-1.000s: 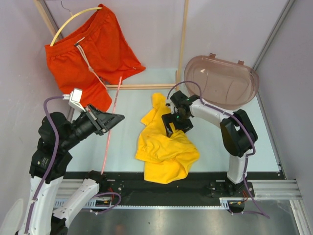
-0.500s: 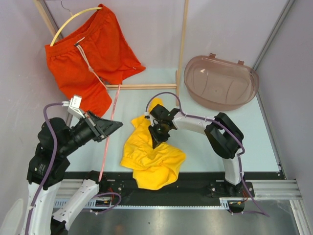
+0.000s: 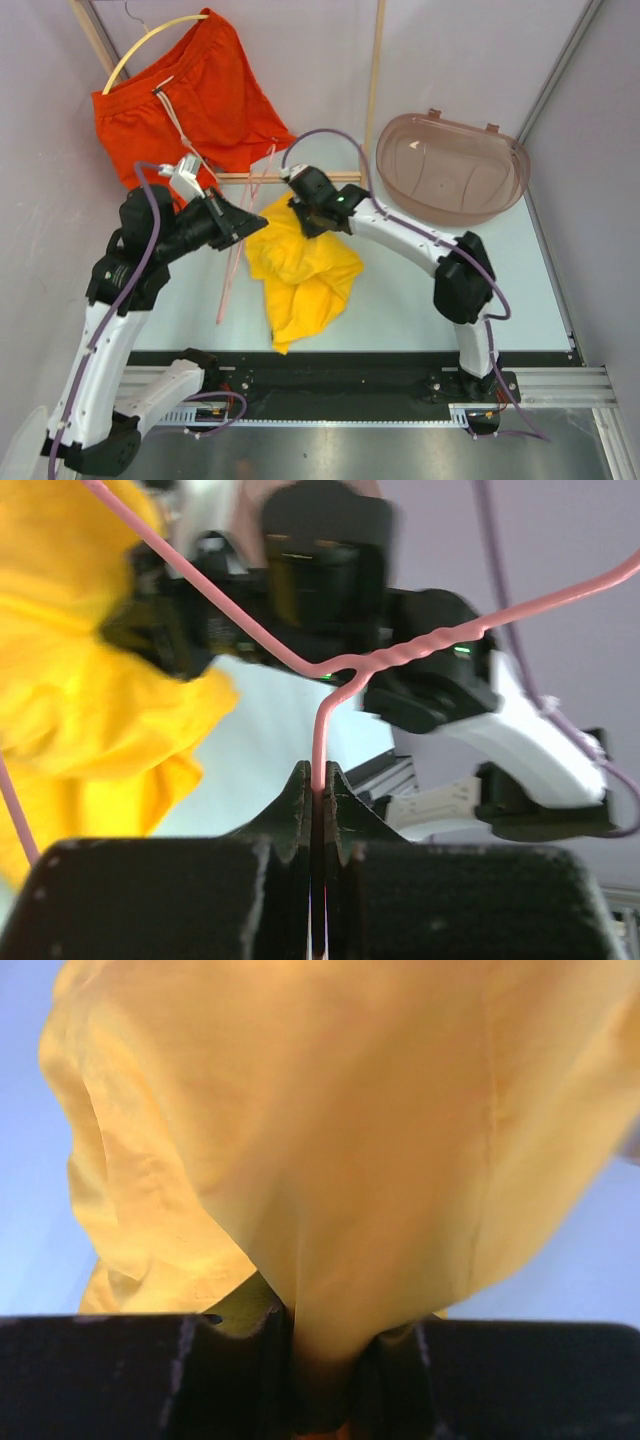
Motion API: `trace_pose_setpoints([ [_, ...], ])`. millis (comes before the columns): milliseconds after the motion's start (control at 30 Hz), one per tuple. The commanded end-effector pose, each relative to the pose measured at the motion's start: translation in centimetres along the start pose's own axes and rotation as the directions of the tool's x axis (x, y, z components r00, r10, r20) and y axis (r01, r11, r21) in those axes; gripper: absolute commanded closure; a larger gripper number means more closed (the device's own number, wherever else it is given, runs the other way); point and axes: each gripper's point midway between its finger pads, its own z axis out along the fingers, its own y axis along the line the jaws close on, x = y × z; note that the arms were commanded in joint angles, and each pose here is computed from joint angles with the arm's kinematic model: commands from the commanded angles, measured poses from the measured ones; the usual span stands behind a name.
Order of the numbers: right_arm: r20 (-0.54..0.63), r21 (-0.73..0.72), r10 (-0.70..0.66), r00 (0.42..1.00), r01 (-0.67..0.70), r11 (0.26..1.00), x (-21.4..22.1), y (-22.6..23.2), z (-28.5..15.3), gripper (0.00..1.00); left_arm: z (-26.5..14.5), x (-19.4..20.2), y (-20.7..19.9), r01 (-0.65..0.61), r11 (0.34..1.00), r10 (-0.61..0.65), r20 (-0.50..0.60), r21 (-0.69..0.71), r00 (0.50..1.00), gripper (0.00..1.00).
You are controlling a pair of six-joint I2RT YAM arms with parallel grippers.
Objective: Remove the shorts from the hanger
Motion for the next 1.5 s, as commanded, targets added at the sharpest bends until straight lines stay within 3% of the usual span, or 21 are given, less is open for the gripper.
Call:
trace_pose_setpoints([
  [0,0.3,0.27,0.015,0.954,-0.1,0.958,-6.9,-9.0,-9.9,1.0,0.2,-3.3,-2.3,-0.171,0.984,0.168,0.069,0.046,0.983,1.0],
  [133,0.476,0.423,-0.028,0.879,-0.201,0.884,-9.3,-14.3,-18.1,1.0,1.1,-4.2,-1.4,-0.247,0.969,0.247,0.04,0.007,0.968,1.0],
  [333,0.672,0.472,-0.05,0.739,-0.376,0.798,-11.0,-18.4,-28.4,1.0,2.1,-5.8,1.0,-0.269,0.963,0.269,0.02,-0.034,0.963,1.0],
  [367,0.722,0.461,-0.064,0.689,-0.41,0.787,-12.0,-18.8,-30.1,1.0,2.3,-6.1,1.2,-0.275,0.96,0.276,0.022,-0.044,0.961,1.0],
  [433,0.743,0.511,-0.133,0.656,-0.429,0.745,-12.3,-19.9,-32.4,1.0,2.7,-6.7,1.1,-0.3,0.953,0.301,0.027,-0.042,0.953,1.0],
  [467,0.8,0.488,-0.154,0.579,-0.481,0.728,-13.6,-20.2,-34.2,1.0,2.7,-6.9,0.9,-0.31,0.95,0.312,0.035,-0.041,0.95,1.0],
  [533,0.8,0.544,-0.227,0.556,-0.509,0.667,-14.3,-21.8,-35.9,1.0,2.8,-7.4,0.1,-0.364,0.93,0.366,0.053,-0.045,0.929,1.0],
  [567,0.828,0.524,-0.243,0.505,-0.543,0.656,-15.2,-22.2,-37.1,1.0,3.0,-7.4,-0.1,-0.389,0.92,0.391,0.048,-0.049,0.919,1.0],
  [633,0.811,0.565,-0.293,0.506,-0.546,0.619,-16.0,-23.9,-37.3,1.0,3.0,-6.9,-1.6,-0.473,0.881,0.474,0.044,-0.022,0.88,1.0],
  [733,0.832,0.552,-0.327,0.449,-0.599,0.58,-17.4,-26.7,-38.0,1.0,2.2,-7.1,-2.1,-0.507,0.861,0.509,0.059,-0.04,0.859,1.0],
  [933,0.826,0.563,-0.322,0.463,-0.643,0.52,-20.0,-32.6,-33.9,1.0,0.7,-7.6,-1.2,-0.527,0.842,0.536,0.075,-0.118,0.841,1.0],
  [1033,0.811,0.578,-0.265,0.521,-0.649,0.494,-18.9,-35.3,-30.0,1.0,0.4,-7.4,-1.5,-0.533,0.839,0.542,0.08,-0.111,0.836,1.0],
  [1133,0.828,0.53,-0.141,0.542,-0.678,0.51,-16.9,-37.4,-25.4,1.0,0.3,-7.0,-1.6,-0.529,0.844,0.535,0.074,-0.092,0.842,1.0],
  [1167,0.81,0.538,-0.089,0.58,-0.674,0.506,-15.3,-38.5,-23.8,1.0,0.3,-6.9,-1.6,-0.526,0.846,0.532,0.071,-0.089,0.844,1.0],
  [1200,0.83,0.482,-0.011,0.557,-0.707,0.517,-14.5,-39.0,-21.8,1.0,0.3,-6.8,-1.7,-0.521,0.85,0.526,0.069,-0.081,0.848,1.0],
  [1233,0.785,0.48,0.07,0.616,-0.676,0.558,-13.1,-39.0,-19.3,1.0,0.2,-6.8,-1.8,-0.518,0.852,0.523,0.072,-0.077,0.85,1.0],
  [1400,0.711,0.259,0.433,0.553,-0.78,0.57,-9.1,-38.8,-13.0,1.0,0.7,-6.8,-2.3,-0.479,0.876,0.482,0.072,-0.049,0.873,1.0],
  [1467,0.648,0.231,0.504,0.571,-0.778,0.585,-7.7,-38.1,-10.6,1.0,1.3,-6.8,-2.6,-0.463,0.886,0.463,0.073,-0.025,0.883,1.0],
])
